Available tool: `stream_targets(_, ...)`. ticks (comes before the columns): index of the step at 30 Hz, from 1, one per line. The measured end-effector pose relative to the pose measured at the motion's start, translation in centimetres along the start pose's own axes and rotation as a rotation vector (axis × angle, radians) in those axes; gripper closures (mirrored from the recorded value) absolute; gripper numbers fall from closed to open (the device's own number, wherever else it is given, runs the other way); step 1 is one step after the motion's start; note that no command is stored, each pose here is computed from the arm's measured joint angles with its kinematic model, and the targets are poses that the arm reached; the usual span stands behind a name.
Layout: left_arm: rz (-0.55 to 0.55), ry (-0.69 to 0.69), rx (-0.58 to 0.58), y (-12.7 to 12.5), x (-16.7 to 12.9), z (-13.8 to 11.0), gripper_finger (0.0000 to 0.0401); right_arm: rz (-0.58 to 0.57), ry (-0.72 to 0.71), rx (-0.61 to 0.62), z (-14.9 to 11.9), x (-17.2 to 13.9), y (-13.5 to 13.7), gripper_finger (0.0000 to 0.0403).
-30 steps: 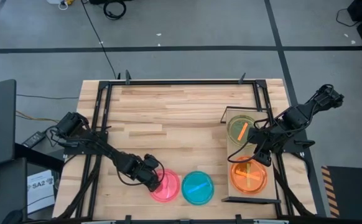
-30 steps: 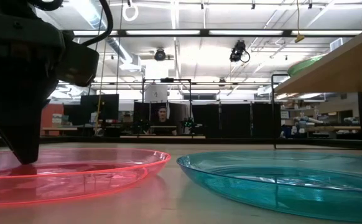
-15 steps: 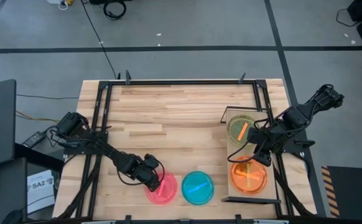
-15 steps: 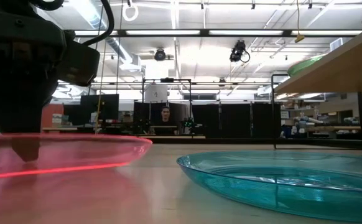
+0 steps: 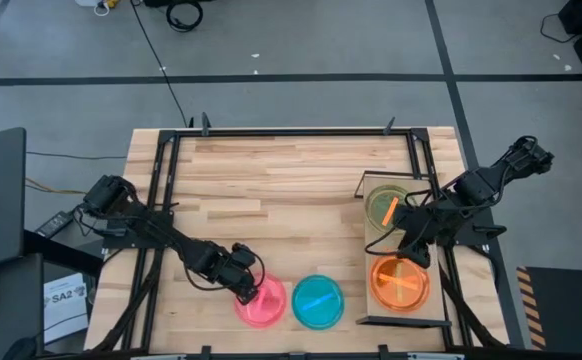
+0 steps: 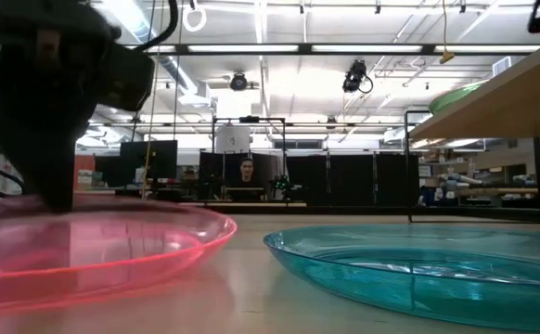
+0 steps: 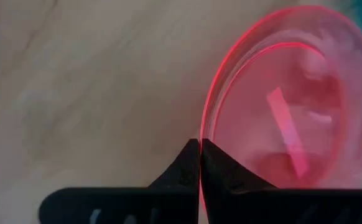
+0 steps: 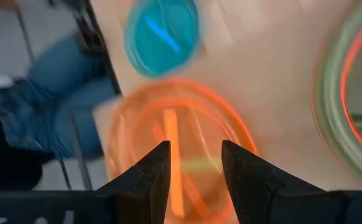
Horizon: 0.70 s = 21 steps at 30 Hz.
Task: Place and stack plates onto a shelf
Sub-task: Stack the pink transparent plate on top of the bottom orange transparent plate on the shelf
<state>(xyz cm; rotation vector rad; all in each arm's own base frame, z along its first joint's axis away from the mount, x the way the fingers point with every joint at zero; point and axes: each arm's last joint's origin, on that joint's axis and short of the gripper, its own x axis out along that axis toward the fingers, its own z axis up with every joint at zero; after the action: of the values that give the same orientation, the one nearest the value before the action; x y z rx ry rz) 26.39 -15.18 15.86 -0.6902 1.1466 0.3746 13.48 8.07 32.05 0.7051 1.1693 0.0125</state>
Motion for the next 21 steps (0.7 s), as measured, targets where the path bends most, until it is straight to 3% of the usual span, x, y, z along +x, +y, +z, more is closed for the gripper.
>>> stream_targets(10,-0.069,-0.166,0.035,0.5,-3.7,2.6,0.0398,0.08,-0.419,-0.036,2.9,-0.7,1.5,0.0254)
stream_targets(21,-0.016,-0.416,0.039,2.6,-6.8,6.8,0.0398,-0.024,-0.825,-0.142,6.1,-2.3,1.6,0.0254)
